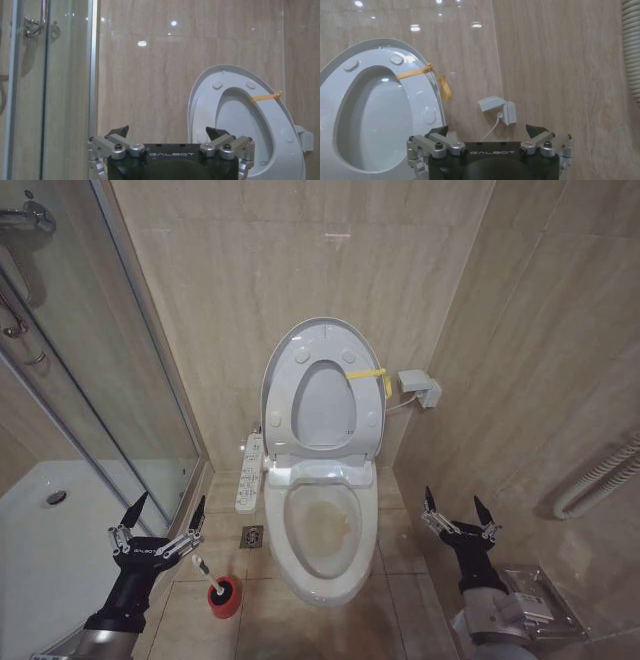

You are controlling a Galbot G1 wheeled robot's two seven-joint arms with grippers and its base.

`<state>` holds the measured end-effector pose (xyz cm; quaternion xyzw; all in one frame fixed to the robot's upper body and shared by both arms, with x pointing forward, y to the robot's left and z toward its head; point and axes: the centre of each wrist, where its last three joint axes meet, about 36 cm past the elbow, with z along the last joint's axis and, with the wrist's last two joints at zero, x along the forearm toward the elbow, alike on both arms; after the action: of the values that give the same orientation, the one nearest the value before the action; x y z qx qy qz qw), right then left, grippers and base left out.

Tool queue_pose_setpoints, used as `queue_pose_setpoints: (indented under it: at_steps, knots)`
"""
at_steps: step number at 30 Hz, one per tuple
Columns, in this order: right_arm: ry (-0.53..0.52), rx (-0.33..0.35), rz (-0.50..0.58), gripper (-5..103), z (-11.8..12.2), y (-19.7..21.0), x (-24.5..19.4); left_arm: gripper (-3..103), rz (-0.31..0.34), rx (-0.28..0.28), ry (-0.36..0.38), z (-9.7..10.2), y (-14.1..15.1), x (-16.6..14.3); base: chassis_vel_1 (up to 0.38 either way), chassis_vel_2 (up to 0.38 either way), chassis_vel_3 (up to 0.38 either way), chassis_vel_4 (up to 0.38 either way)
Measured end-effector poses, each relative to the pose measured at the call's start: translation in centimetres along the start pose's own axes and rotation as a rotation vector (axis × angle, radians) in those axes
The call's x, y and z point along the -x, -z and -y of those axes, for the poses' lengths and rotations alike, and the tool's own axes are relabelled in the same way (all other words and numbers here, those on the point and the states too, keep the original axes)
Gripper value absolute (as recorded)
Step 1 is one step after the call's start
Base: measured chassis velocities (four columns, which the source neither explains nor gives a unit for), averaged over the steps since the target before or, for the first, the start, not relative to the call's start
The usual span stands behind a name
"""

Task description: Open the toilet lid, clean the toilet bowl with a toilet brush, close the toilet lid, and flush.

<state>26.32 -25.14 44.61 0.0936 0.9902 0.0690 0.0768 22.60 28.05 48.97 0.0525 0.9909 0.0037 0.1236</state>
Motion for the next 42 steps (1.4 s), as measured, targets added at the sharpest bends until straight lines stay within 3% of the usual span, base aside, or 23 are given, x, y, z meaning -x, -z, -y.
queue_pose_setpoints:
  at_steps: [22, 26, 27, 36, 40, 42]
  knots:
    - [0.000, 0.000, 0.000, 100, 0.0, 0.0, 0.0, 100, -0.010, -0.001, 0.007, -0.1, -0.3, 0.2, 0.000, 0.000, 0.000, 0.000]
    - [0.000, 0.000, 0.000, 100, 0.0, 0.0, 0.0, 100, -0.108, -0.013, 0.075, -0.7, -2.7, 2.4, 0.000, 0.000, 0.000, 0.000]
    - [0.000, 0.000, 0.000, 100, 0.0, 0.0, 0.0, 100, -0.108, -0.013, 0.075, -0.7, -2.7, 2.4, 0.000, 0.000, 0.000, 0.000]
    - [0.000, 0.000, 0.000, 100, 0.0, 0.0, 0.0, 100, -0.345, -0.032, 0.209, -1.5, -7.6, 8.7, 0.000, 0.000, 0.000, 0.000]
    - [0.000, 0.000, 0.000, 100, 0.0, 0.0, 0.0, 100, -0.419, -0.032, 0.242, -1.6, -8.8, 11.0, 0.000, 0.000, 0.000, 0.000]
    - [0.000, 0.000, 0.000, 100, 0.0, 0.0, 0.0, 100, -0.425, -0.032, 0.244, -1.6, -8.8, 11.1, 0.000, 0.000, 0.000, 0.000]
